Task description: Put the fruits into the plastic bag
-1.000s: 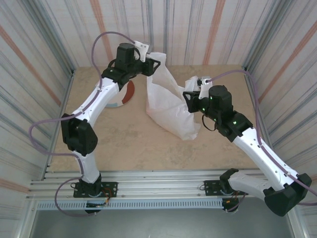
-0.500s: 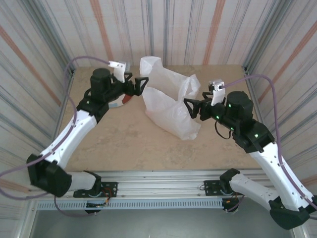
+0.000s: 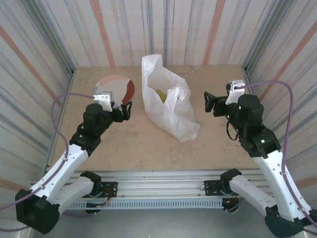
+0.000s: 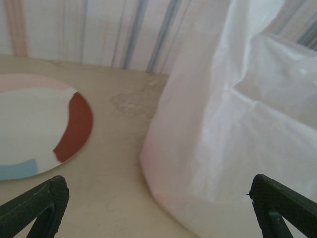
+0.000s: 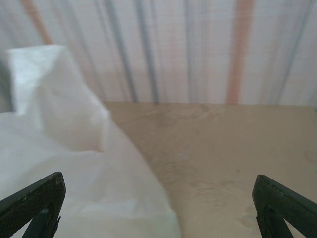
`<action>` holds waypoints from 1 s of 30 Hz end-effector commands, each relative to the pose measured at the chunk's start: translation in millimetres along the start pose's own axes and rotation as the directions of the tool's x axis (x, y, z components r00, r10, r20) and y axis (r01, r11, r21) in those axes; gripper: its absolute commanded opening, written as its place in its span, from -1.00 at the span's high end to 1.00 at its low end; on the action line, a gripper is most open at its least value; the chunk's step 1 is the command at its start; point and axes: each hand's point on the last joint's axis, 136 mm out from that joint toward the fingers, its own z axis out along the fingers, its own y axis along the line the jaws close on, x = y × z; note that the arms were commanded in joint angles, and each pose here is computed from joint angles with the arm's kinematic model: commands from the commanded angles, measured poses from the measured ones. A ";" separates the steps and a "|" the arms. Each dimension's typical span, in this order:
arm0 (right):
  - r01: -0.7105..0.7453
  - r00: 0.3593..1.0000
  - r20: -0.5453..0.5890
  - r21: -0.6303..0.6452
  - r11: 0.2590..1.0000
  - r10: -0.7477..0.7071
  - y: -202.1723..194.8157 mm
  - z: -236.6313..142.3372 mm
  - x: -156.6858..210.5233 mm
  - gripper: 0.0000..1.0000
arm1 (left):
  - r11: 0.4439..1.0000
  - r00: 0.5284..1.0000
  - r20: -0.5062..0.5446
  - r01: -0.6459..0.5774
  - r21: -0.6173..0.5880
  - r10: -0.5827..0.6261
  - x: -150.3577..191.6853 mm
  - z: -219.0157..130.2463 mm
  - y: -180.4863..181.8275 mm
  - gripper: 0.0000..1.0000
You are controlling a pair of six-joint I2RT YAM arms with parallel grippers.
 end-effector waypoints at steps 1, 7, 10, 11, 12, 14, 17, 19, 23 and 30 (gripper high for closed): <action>-0.030 0.999 -0.033 0.148 0.988 0.036 -38.4 32.1 24.1 -0.98 | 0.989 0.999 0.043 -0.008 -0.147 0.014 4.1 -2.9 30.6 -0.97; -0.160 0.976 -0.082 0.369 0.915 0.204 -116.1 73.3 95.7 -0.98 | 0.940 0.993 -0.009 -0.111 -0.321 0.114 26.1 3.2 67.7 -0.97; -0.175 0.963 -0.110 0.444 0.879 0.248 -144.6 85.7 135.4 -0.98 | 0.904 0.981 -0.036 -0.190 -0.383 0.191 31.9 6.0 82.9 -0.97; -0.163 0.961 -0.127 0.462 0.872 0.247 -151.0 88.6 147.0 -0.98 | 0.889 0.976 -0.045 -0.215 -0.405 0.215 33.0 5.9 88.5 -0.97; -0.150 0.959 -0.142 0.479 0.865 0.245 -155.6 90.5 155.6 -0.98 | 0.874 0.970 -0.054 -0.236 -0.424 0.236 33.5 5.4 93.1 -0.97; -0.118 0.956 -0.175 0.501 0.857 0.234 -162.2 95.3 173.2 -0.98 | 0.841 0.960 -0.073 -0.272 -0.467 0.269 35.7 3.6 105.9 -0.97; -0.090 0.957 -0.192 0.513 0.854 0.216 -168.0 102.4 189.4 -0.98 | 0.822 0.954 -0.084 -0.291 -0.490 0.287 44.5 4.6 126.4 -0.97; -0.072 0.959 -0.202 0.508 0.858 0.200 -169.6 107.6 198.4 -0.98 | 0.827 0.957 -0.085 -0.282 -0.486 0.276 54.2 9.4 140.4 -0.97; -0.054 0.962 -0.206 0.497 0.866 0.178 -171.1 115.7 211.4 -0.98 | 0.837 0.968 -0.093 -0.247 -0.488 0.232 72.3 19.6 168.0 -0.97; -0.019 0.971 -0.204 0.444 0.896 0.122 -166.2 135.5 224.4 -0.98 | 0.873 0.970 -0.060 -0.238 -0.425 0.235 72.4 44.5 183.0 -0.97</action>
